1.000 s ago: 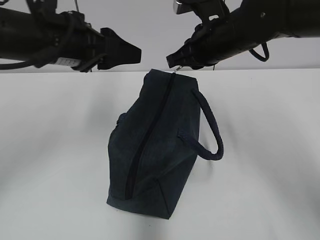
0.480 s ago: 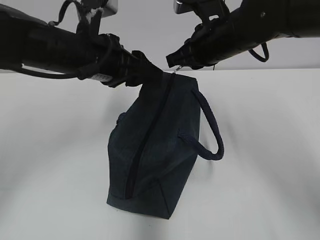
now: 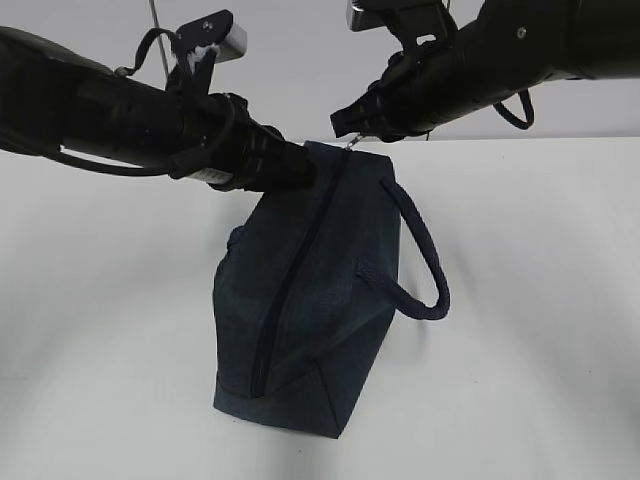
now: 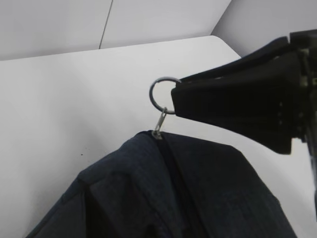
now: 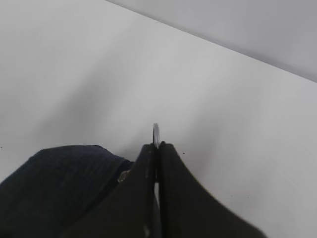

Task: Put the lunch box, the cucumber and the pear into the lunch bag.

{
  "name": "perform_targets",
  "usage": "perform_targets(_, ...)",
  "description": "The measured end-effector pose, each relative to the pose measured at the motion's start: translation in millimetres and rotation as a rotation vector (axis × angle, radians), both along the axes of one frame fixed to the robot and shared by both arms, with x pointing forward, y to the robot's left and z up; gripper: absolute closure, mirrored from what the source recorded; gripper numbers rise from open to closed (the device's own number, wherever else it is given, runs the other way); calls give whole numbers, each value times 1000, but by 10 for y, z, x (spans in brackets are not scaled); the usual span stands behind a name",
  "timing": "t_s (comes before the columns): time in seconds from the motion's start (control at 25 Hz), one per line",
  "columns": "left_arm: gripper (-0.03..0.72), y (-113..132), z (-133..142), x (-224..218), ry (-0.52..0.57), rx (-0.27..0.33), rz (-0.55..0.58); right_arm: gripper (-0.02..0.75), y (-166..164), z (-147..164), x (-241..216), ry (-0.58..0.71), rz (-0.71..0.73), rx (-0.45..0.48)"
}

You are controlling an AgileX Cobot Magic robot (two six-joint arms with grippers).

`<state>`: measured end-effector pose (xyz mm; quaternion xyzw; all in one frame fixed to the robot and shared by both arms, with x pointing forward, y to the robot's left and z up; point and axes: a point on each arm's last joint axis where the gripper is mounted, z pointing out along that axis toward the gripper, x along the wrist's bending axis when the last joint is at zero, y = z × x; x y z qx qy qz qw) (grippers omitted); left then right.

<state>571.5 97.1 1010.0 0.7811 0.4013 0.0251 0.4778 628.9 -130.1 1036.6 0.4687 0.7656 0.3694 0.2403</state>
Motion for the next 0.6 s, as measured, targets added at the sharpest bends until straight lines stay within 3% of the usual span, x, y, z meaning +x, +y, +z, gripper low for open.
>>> perform_targets(0.24,666,1,56,-28,-12,-3,-19,732,-74,-31,60,0,-34,25)
perform_targets(0.6,669,64,357,-129,-112,7,-29,732,-361,-365,271,115,-157,80)
